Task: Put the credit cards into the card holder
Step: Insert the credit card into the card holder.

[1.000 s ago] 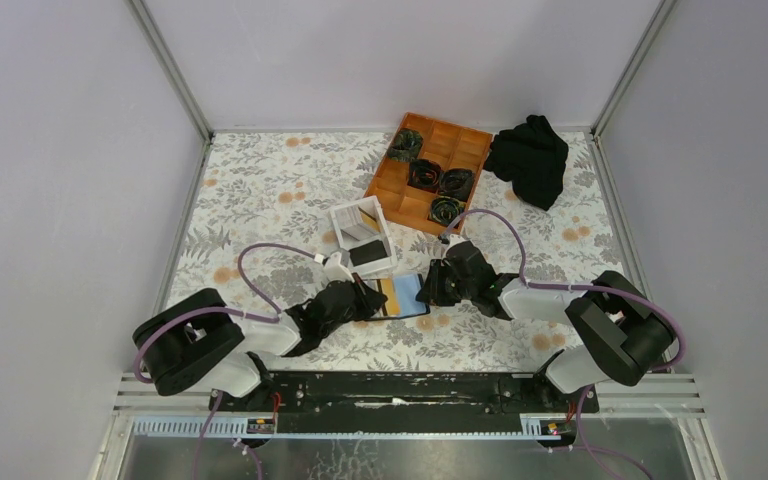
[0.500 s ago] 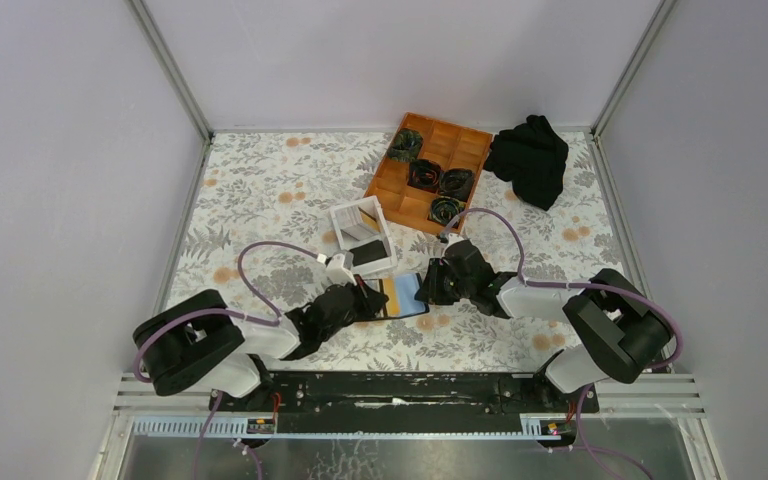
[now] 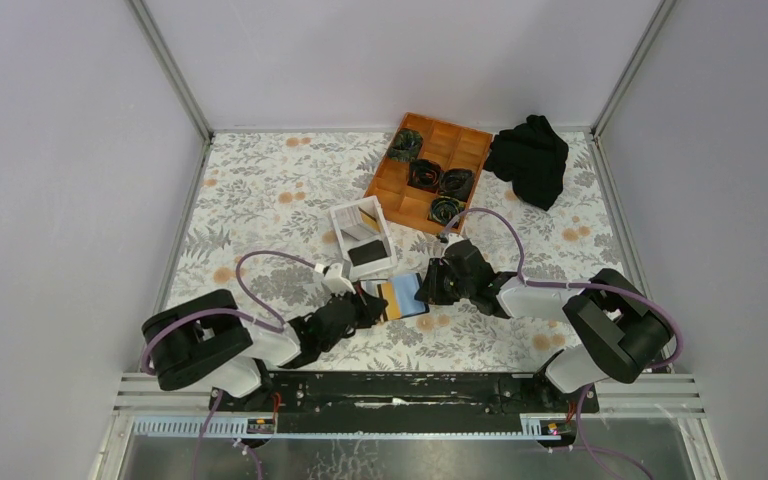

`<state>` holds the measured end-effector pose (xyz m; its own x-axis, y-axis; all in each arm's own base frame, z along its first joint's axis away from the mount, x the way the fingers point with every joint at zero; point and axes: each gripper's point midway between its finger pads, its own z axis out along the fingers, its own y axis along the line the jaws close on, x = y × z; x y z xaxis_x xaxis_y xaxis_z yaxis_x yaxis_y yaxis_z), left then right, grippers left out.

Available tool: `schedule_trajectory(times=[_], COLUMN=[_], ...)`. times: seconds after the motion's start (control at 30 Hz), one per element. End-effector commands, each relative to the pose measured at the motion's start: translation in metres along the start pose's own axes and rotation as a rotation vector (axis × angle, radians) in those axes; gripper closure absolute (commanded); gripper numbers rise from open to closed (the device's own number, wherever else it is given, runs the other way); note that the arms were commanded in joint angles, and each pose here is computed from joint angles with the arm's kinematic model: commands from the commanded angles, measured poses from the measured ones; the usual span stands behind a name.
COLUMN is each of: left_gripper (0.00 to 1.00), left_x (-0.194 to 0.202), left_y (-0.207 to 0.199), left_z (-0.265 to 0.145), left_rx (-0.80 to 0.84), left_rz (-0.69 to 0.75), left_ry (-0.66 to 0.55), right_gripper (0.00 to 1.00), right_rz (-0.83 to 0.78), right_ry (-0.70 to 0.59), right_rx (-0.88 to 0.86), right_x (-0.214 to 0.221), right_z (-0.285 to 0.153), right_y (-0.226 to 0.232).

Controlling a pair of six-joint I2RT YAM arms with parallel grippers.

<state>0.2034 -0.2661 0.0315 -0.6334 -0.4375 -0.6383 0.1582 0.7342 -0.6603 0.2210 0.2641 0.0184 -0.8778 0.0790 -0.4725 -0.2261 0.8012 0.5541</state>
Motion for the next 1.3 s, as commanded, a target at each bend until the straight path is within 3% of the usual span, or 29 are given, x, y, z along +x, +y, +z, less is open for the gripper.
schedule_trajectory(times=[0.0, 0.5, 1.27], left_gripper=[1.0, 1.0, 1.0], left_x=[0.012, 0.006, -0.003], left_y=[0.033, 0.046, 0.044], left_z=[-0.001, 0.003, 0.004], left_rx=[-0.124, -0.243, -0.218], left_rz=[0.027, 0.004, -0.03], left_ry=[0.012, -0.014, -0.049], right_gripper=[0.78, 0.78, 0.78], right_rz=[-0.024, -0.027, -0.032], right_ry=[0.028, 0.033, 0.047], right_rx=[0.044, 0.047, 0.053], right_x=[0.007, 0.007, 0.011], right_z=[0.002, 0.003, 0.005], right_y=[-0.008, -0.009, -0.011])
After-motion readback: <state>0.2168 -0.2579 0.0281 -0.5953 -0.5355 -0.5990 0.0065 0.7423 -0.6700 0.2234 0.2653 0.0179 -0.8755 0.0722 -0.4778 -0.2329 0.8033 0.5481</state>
